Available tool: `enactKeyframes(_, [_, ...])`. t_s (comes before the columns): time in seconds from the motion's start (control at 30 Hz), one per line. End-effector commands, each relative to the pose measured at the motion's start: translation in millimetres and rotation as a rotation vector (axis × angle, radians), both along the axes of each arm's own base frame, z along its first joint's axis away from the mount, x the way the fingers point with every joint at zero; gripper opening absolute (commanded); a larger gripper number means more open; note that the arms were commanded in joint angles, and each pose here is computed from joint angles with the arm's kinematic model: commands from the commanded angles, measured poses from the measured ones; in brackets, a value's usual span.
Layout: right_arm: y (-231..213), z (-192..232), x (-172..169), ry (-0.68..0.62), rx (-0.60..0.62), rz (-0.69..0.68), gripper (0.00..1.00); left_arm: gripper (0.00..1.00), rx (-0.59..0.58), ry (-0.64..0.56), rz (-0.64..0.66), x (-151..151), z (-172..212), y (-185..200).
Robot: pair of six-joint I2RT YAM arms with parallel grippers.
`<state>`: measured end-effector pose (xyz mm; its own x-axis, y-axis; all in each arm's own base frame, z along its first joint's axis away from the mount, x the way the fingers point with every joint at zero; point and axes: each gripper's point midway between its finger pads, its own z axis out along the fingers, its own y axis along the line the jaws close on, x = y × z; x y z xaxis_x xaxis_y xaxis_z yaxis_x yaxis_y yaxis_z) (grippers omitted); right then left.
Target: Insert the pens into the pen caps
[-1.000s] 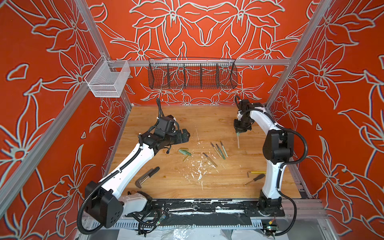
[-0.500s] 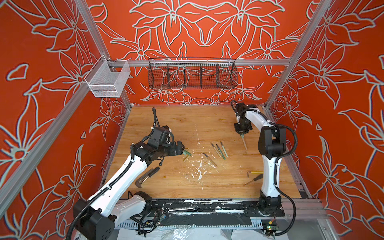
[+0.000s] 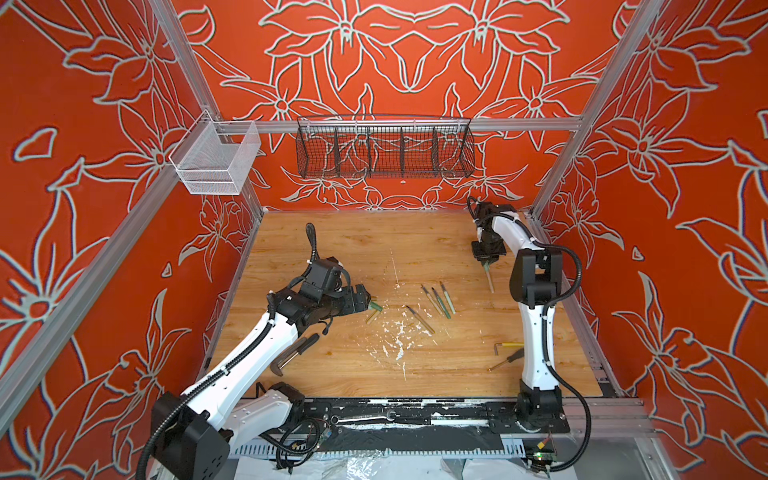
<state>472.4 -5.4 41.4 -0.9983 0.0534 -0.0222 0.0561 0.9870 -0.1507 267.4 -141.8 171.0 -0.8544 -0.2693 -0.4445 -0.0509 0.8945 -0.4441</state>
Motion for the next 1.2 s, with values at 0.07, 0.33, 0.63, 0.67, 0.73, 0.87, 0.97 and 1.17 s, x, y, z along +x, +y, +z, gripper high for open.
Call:
enactKeyframes(0.07, [-9.8,3.3,-4.8,0.021,0.021,-0.054,0.35,0.97,0.005,-0.006,0.001,10.7,9.0,-7.5])
enactKeyframes(0.33, [15.9,44.5,4.6,-0.080,0.148,-0.028,0.50,0.97,0.047,0.031,0.005,25.6,-9.5,-10.8])
enactKeyframes(0.63, [129.6,97.4,-36.6,-0.215,0.424,0.276,0.52,0.97,0.086,0.091,0.061,40.7,-29.6,-9.0])
enactKeyframes(0.67, [142.0,99.0,-45.4,-0.225,0.439,0.315,0.52,0.97,0.076,0.097,0.069,41.9,-30.9,-9.9])
enactKeyframes(0.73, [162.4,96.6,-65.9,-0.207,0.459,0.381,0.52,0.97,0.048,0.099,0.071,44.0,-32.2,-14.0])
enactKeyframes(0.87, [185.5,80.9,-105.2,-0.138,0.466,0.436,0.52,0.97,0.020,0.118,0.102,45.5,-35.0,-13.0])
enactKeyframes(0.97, [184.4,66.6,-124.2,-0.109,0.439,0.410,0.51,0.97,0.020,0.112,0.134,46.8,-32.9,-5.7])
enactKeyframes(1.17, [162.3,39.9,-135.6,-0.076,0.335,0.312,0.46,0.97,-0.030,0.085,0.117,49.9,-24.4,-5.6])
